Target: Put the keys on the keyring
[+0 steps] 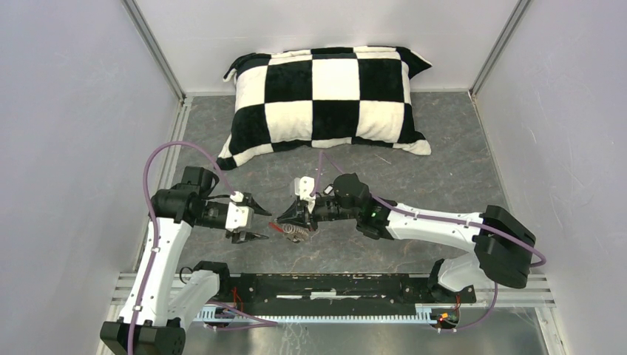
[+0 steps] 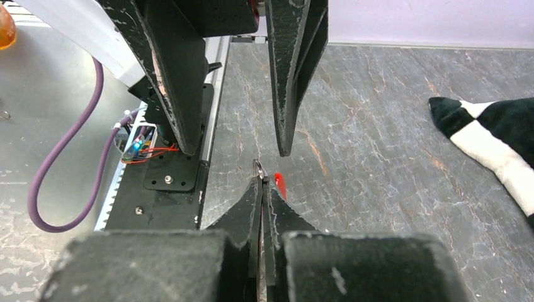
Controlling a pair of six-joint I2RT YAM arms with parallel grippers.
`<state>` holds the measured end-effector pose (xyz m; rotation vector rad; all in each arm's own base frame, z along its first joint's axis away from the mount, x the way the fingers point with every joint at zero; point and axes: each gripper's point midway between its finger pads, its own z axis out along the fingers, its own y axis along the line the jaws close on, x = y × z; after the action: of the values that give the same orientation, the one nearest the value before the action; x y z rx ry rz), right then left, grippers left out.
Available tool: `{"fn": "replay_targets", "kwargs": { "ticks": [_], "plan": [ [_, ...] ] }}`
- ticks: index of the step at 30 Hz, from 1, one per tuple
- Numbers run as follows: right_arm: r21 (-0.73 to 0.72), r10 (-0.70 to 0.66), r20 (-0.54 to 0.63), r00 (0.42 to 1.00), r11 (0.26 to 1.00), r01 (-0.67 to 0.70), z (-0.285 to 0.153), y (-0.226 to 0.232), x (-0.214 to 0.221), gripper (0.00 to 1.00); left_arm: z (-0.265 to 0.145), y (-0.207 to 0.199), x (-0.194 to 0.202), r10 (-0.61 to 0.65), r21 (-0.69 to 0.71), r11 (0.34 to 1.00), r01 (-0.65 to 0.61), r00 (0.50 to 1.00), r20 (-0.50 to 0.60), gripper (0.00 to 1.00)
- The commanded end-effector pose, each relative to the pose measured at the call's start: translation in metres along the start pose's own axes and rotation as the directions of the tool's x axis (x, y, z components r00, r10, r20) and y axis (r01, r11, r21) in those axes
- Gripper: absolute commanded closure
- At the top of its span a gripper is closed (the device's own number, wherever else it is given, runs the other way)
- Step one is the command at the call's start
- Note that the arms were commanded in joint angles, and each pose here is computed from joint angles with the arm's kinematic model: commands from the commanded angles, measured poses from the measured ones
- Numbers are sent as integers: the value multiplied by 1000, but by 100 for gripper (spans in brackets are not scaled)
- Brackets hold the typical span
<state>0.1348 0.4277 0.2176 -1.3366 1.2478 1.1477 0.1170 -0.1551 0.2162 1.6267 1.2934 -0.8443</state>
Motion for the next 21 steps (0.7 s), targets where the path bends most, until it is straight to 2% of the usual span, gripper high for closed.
{"fn": "replay_targets", "kwargs": {
  "ticks": [1, 8, 15, 21],
  "plan": [
    [12, -43, 107, 993, 999, 42, -4, 4, -42, 99, 0, -1, -24, 85, 2, 996, -86, 992, 92, 38],
    [45, -64, 113, 992, 997, 59, -4, 5, -53, 99, 3, 4, -26, -47, -5, 999, 48, 991, 122, 46],
    [67, -76, 118, 990, 995, 69, -4, 8, -60, 99, 3, 9, -28, -61, -18, 998, 64, 990, 130, 64],
    [83, -85, 129, 988, 994, 74, -4, 9, -68, 99, 5, 4, -23, -65, -10, 998, 66, 991, 116, 74]
  ]
}}
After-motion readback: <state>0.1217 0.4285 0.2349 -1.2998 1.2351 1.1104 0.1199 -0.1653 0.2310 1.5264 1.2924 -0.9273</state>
